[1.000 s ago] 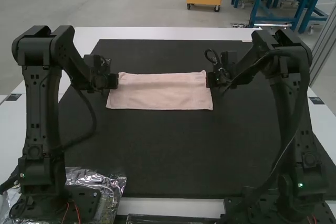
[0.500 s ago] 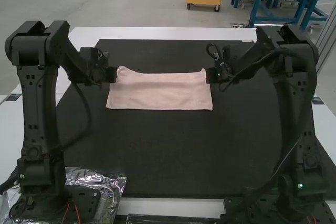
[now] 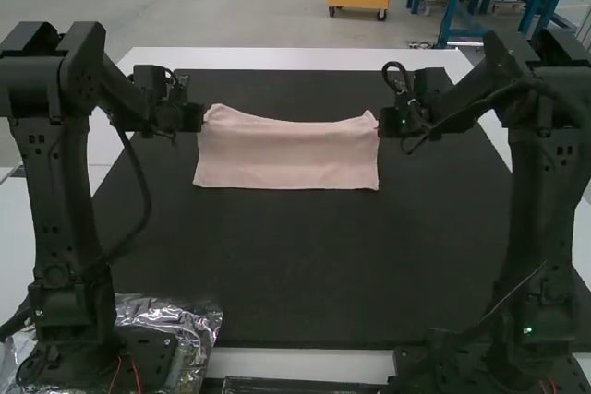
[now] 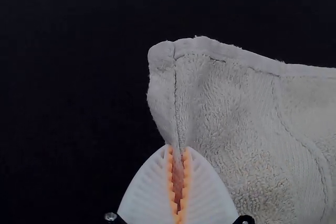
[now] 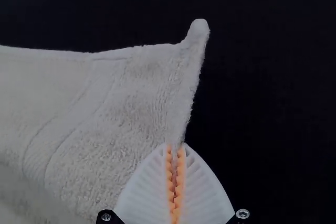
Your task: Fold the towel.
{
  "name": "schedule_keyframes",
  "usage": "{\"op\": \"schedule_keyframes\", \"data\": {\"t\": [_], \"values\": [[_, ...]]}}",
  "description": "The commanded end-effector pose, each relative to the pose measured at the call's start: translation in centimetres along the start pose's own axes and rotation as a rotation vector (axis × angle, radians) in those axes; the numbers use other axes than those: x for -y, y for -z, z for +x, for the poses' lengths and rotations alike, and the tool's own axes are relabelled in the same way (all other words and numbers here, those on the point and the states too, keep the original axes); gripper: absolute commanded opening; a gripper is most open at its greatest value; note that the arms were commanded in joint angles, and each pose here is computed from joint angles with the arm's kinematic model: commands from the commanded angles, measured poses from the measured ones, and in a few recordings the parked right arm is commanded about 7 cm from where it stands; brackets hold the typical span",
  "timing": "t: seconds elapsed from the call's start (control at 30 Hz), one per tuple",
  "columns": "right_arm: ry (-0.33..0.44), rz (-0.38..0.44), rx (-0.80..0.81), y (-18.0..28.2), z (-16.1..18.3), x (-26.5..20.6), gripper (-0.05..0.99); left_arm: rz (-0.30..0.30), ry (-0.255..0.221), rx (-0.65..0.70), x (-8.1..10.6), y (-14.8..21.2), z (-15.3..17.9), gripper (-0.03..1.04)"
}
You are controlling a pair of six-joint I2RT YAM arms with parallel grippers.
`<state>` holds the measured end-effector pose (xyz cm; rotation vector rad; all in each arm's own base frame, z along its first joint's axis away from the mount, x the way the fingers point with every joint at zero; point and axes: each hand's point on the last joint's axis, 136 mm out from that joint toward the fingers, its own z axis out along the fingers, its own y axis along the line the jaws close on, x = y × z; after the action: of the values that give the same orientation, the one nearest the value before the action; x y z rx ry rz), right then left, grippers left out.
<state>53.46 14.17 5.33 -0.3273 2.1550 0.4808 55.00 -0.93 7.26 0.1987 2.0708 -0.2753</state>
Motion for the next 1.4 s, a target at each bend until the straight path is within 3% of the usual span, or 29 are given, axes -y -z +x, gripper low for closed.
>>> {"op": "schedule_keyframes", "data": {"t": [0.0,0.43,0.8,0.83,0.87,0.9,0.93,1.0,1.03,1.07,1.13,1.37], "values": [[-0.005,0.001,0.045,2.3,-1.8,0.6,-0.03,-0.012,-0.016,0.037,-0.3,1.7,-1.7,0.02],[-0.019,-0.013,-0.004,6.1,1.9,-0.1,-0.03,-0.004,-0.011,-0.040,1.4,5.2,2.4,0.02],[-0.064,-0.038,-0.097,7.1,7.9,-1.2,-0.02,0.002,0.006,-0.094,2.7,7.1,7.6,0.02],[-0.072,-0.038,-0.101,7.1,8.4,-1.2,-0.01,0.001,0.007,-0.099,2.7,7.2,8.2,0.02],[-0.079,-0.038,-0.103,7.1,8.8,-1.2,0.08,0.001,0.007,-0.099,2.8,7.3,8.6,0.02],[-0.090,-0.033,-0.106,7.1,9.2,-1.0,0.19,0.003,0.009,-0.103,2.9,7.3,9.1,0.07],[-0.104,-0.030,-0.103,7.1,9.3,-0.9,0.34,0.003,0.009,-0.107,2.9,7.4,9.5,0.24],[-0.113,-0.025,-0.103,7.1,9.5,-0.8,0.66,0.005,0.008,-0.120,3.1,7.6,10.2,0.71],[-0.113,-0.024,-0.100,7.1,9.4,-0.7,0.74,0.005,0.006,-0.120,3.1,7.6,10.3,0.89],[-0.119,-0.022,-0.096,7.1,9.2,-0.7,0.80,0.004,0.003,-0.111,3.1,7.6,10.2,0.98],[-0.120,-0.022,-0.084,7.2,8.6,-0.7,0.88,-0.005,0.007,-0.100,2.7,7.7,9.9,0.98],[-0.100,-0.029,-0.047,7.0,6.6,-1.4,0.90,-0.059,0.056,-0.031,-0.2,8.4,7.6,0.98]]}}
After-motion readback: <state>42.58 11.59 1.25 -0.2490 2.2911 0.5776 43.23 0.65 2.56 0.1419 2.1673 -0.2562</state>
